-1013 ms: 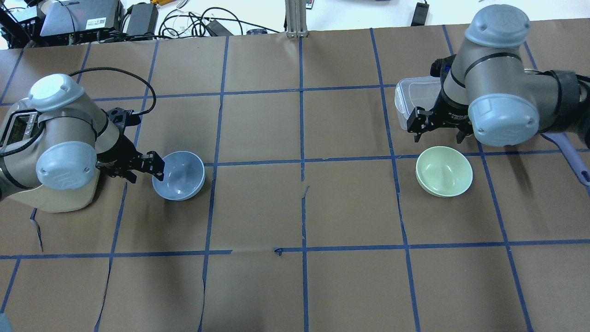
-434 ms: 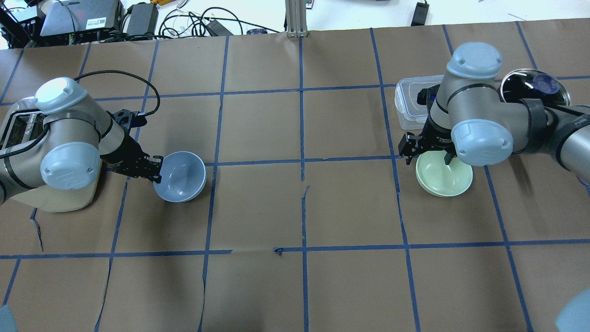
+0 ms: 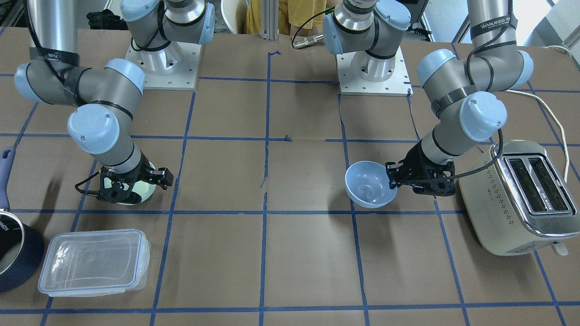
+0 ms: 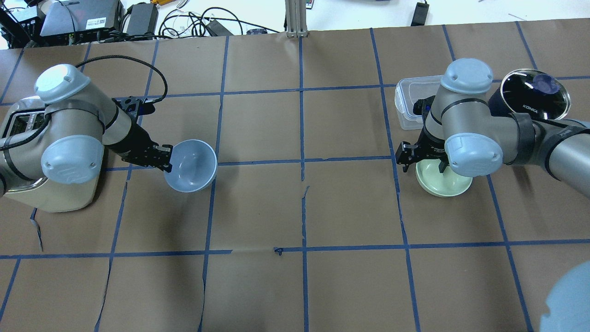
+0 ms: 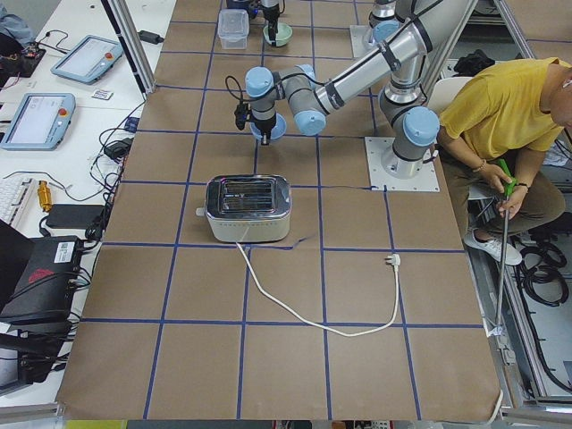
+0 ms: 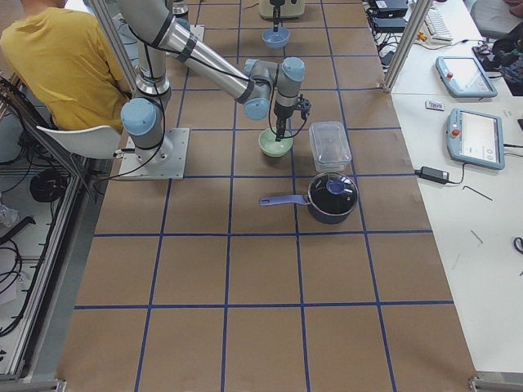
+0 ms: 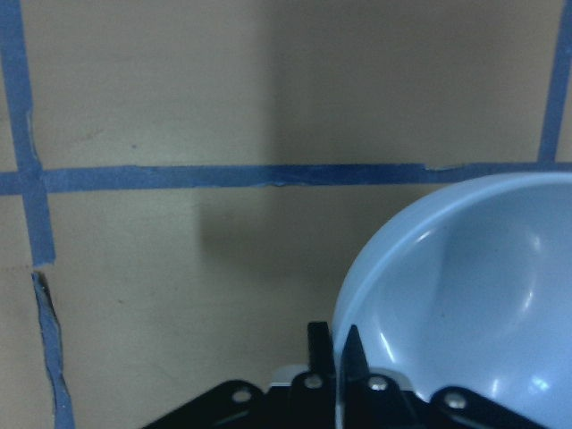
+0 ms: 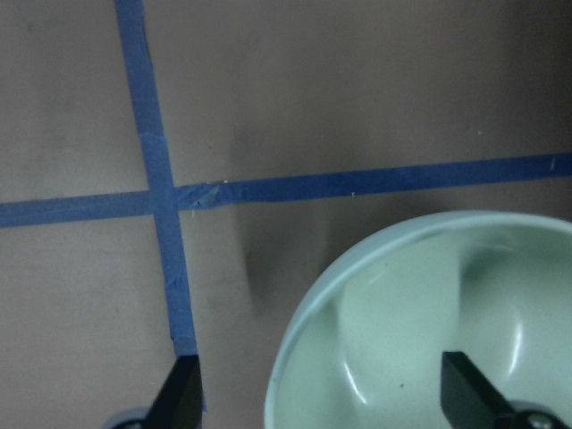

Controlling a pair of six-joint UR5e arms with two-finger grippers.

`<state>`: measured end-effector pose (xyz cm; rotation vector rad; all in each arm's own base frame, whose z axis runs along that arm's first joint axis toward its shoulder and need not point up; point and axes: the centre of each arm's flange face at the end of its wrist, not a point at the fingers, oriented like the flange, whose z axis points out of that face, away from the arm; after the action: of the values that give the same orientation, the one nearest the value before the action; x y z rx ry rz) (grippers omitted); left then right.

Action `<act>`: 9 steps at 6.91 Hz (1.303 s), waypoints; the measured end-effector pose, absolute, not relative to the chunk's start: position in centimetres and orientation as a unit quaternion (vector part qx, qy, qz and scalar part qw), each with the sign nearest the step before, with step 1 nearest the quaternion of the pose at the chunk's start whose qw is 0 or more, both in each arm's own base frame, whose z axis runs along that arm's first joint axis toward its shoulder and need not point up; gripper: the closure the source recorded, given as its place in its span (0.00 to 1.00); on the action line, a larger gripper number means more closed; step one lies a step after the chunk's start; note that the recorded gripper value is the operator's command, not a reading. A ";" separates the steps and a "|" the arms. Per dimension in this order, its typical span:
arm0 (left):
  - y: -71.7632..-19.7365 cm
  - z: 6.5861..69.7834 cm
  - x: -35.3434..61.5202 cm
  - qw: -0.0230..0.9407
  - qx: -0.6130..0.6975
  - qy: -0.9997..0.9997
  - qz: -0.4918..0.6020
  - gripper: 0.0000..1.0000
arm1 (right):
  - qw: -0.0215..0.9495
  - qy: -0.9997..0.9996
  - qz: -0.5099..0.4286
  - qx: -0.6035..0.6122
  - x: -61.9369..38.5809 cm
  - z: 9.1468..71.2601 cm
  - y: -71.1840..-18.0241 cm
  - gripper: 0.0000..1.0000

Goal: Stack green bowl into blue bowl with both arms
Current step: 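Lift the light blue bowl with left gripper while right lifts green bowl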

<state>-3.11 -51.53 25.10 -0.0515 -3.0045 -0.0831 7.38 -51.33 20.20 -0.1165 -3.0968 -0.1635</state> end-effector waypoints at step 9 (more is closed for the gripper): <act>-55.9 22.4 -28.0 0.098 0.065 -0.993 -0.023 0.87 | 0.009 -0.997 -0.052 -0.057 7.3 27.0 -54.3 1.00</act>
<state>-27.95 -55.85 22.42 0.1924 -2.9390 -0.0668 7.26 -54.35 26.98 -0.1769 -3.1153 -0.1624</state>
